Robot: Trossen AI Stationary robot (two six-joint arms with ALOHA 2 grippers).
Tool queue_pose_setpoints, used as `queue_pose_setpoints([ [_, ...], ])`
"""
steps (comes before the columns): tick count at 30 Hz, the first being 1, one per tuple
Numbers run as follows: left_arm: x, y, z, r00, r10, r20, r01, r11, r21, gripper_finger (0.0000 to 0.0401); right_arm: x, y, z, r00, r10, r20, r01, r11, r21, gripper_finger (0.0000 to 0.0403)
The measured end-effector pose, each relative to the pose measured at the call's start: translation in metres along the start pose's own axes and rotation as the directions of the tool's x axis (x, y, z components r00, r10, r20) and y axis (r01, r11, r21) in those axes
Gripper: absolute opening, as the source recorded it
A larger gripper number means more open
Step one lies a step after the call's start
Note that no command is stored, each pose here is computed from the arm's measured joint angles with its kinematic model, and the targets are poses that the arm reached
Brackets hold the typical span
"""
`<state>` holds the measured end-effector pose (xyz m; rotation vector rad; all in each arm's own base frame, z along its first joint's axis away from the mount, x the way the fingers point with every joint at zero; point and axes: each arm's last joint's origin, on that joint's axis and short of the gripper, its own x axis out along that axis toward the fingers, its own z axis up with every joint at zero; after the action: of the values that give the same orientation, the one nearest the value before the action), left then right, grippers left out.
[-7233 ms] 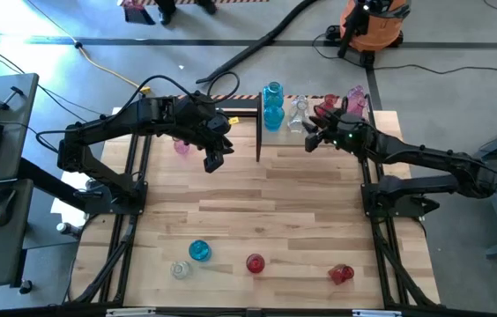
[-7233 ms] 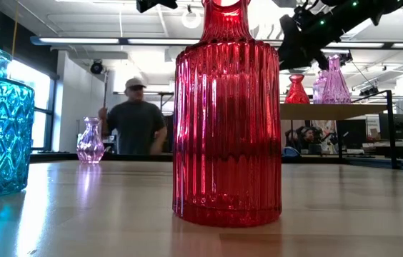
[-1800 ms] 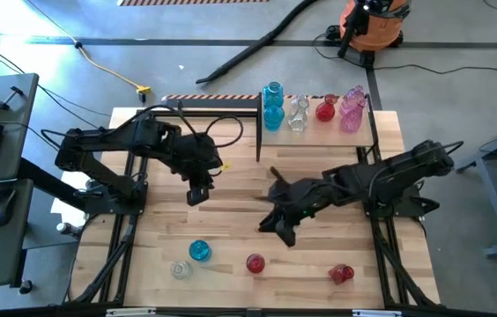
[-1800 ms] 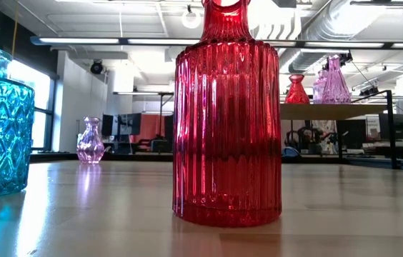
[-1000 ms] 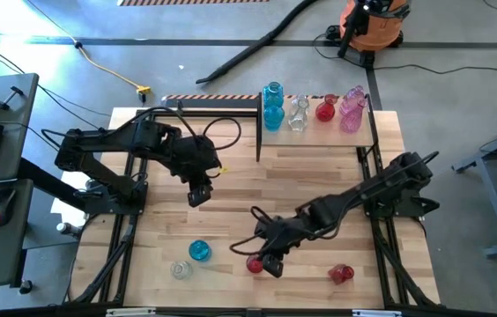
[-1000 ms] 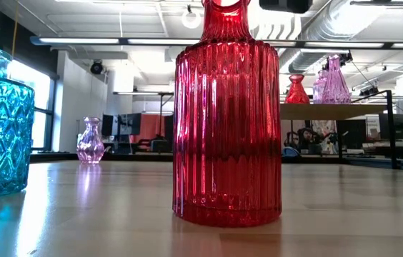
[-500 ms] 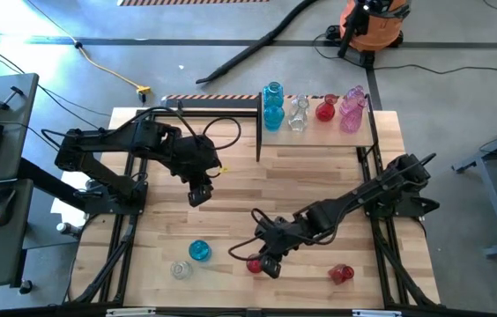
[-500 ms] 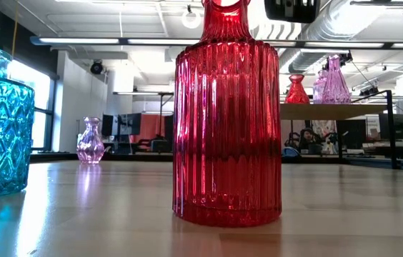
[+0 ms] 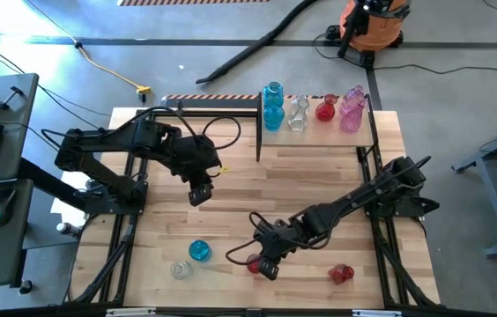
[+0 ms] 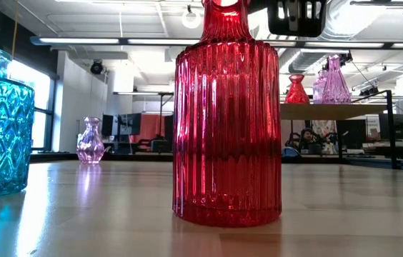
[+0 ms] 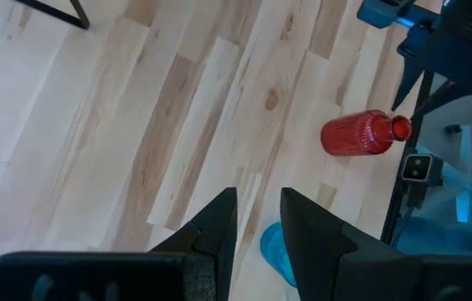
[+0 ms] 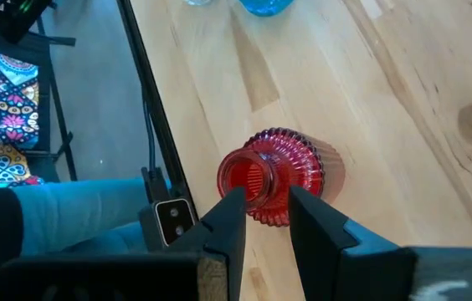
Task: Sort vases onto shelf
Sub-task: Put the left red vase on the shelf aligned with the other red vase
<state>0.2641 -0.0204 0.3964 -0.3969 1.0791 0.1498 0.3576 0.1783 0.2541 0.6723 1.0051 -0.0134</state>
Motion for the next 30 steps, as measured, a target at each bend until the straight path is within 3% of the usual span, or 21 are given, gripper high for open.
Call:
queue_pose_setpoints([
  [30,0.0,-0.001,0.001,1.0,-0.005,0.014,0.005,1.0,-0.009,0.0086,0.012,0.003,-0.002,1.0,0.009,0.024,-0.009,1.0,0.01,0.0071],
])
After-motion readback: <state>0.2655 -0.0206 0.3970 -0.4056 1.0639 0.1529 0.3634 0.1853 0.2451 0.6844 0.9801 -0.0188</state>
